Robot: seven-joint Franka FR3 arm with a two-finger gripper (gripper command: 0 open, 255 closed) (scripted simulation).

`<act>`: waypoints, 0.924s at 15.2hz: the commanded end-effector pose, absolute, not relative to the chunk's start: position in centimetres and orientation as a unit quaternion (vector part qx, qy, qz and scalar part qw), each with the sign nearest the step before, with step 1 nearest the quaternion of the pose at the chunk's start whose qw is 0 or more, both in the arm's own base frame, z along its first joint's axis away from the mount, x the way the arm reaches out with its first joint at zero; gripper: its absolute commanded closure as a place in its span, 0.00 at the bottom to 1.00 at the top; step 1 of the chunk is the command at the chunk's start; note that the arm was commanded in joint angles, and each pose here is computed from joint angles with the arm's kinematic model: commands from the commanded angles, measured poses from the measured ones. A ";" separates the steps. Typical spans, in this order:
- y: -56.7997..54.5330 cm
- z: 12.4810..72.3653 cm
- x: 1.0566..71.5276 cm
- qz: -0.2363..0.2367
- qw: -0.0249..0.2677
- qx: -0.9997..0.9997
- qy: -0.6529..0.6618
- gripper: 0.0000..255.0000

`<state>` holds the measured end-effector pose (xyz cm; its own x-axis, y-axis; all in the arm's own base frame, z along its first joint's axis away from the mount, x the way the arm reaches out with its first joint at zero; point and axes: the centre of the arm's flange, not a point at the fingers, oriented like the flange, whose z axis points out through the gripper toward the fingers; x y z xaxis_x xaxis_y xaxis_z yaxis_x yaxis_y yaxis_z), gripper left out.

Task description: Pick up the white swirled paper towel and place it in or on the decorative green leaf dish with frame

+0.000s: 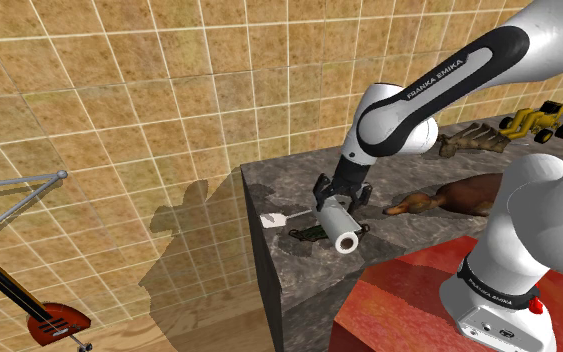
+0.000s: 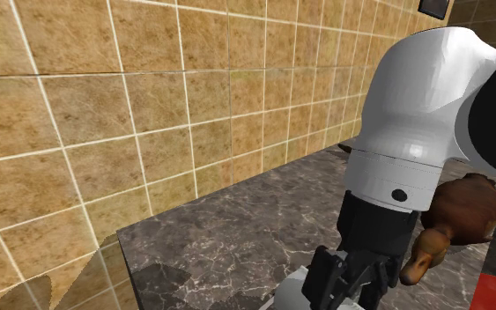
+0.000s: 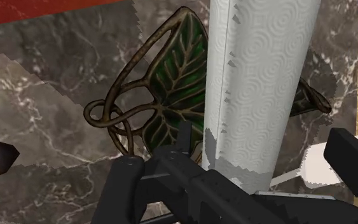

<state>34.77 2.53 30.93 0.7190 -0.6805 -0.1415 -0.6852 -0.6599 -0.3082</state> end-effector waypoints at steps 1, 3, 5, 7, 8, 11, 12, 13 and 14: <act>2.5 30.9 34.8 0.007 0.172 -0.911 0.375 0.00; 2.1 32.2 34.6 0.007 0.172 -0.911 0.375 0.00; 1.3 34.7 34.3 0.007 0.172 -0.911 0.375 0.00; 0.9 35.6 34.2 0.007 0.172 -0.911 0.375 0.00; 0.9 35.6 34.2 0.007 0.172 -0.911 0.375 0.00; 0.9 35.6 34.2 0.007 0.172 -0.911 0.375 0.00; 0.9 35.6 34.2 0.007 0.172 -0.911 0.375 0.00; 0.9 35.6 34.2 0.007 0.172 -0.911 0.375 0.00; 0.9 35.6 34.2 0.007 0.172 -0.911 0.375 0.00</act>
